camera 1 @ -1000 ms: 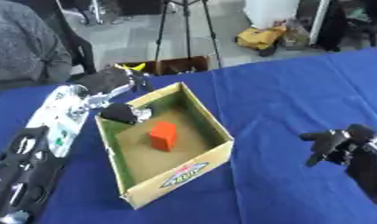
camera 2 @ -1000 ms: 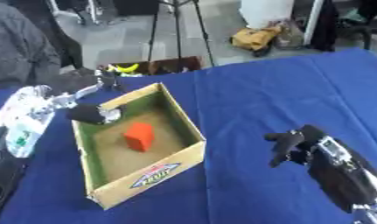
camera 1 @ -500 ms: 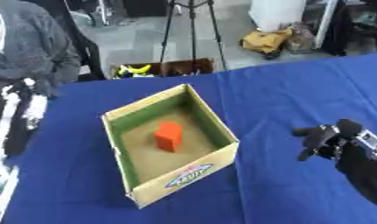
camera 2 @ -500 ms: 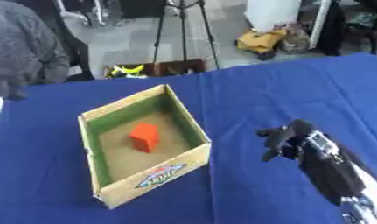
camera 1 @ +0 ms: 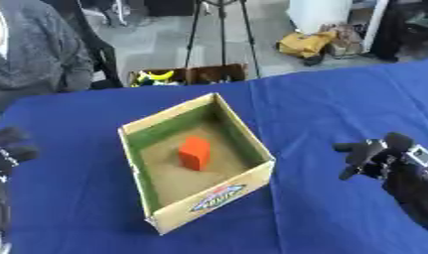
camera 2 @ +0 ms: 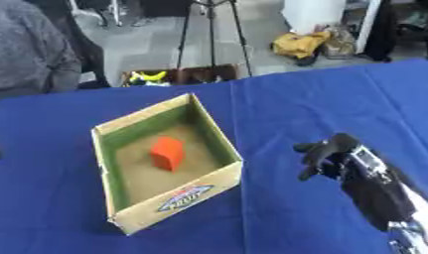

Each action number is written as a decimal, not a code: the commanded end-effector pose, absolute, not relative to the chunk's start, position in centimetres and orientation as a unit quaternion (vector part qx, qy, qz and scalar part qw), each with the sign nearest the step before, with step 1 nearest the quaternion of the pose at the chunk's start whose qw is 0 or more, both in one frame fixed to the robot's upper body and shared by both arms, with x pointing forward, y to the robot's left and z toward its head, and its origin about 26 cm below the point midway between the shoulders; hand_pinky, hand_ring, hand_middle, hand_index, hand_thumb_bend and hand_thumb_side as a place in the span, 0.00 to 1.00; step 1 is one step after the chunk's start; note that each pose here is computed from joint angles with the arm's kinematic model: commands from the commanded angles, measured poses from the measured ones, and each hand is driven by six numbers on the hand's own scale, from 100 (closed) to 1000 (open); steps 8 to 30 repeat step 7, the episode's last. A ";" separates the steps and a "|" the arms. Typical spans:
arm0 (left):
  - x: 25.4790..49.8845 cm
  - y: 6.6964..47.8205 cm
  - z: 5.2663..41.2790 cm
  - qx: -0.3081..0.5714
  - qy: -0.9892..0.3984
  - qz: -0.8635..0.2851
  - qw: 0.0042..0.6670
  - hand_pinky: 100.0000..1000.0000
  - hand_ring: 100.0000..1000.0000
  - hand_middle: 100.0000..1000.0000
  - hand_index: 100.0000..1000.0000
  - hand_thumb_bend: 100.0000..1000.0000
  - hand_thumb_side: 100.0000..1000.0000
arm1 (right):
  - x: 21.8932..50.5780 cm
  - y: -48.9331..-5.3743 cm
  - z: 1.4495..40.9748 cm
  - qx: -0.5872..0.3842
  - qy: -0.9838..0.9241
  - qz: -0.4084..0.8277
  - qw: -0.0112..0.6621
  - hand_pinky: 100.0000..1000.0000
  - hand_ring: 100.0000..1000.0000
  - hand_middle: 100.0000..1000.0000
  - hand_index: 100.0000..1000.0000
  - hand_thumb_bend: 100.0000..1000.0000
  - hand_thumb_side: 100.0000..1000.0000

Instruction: Pick up objects on the table and place them in the box.

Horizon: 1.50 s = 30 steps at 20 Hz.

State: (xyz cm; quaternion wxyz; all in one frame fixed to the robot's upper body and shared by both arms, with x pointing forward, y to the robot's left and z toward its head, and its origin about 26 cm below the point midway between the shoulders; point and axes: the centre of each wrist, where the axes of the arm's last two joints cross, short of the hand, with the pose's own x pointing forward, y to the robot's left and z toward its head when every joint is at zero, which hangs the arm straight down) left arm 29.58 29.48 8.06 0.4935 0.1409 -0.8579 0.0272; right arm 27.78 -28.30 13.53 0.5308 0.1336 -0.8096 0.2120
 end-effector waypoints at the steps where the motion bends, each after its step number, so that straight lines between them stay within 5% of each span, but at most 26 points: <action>1: 29.6 29.7 8.3 0.136 -0.862 0.029 0.487 0.62 0.56 0.61 0.77 0.12 1.00 | 27.6 -28.4 14.5 0.127 -0.818 0.216 0.517 0.52 0.83 0.50 0.50 0.00 0.86; 30: 29.6 29.5 8.0 0.127 -0.862 0.025 0.490 0.62 0.56 0.60 0.76 0.11 1.00 | 27.6 -28.4 14.6 0.127 -0.819 0.214 0.517 0.52 0.83 0.50 0.50 0.00 0.86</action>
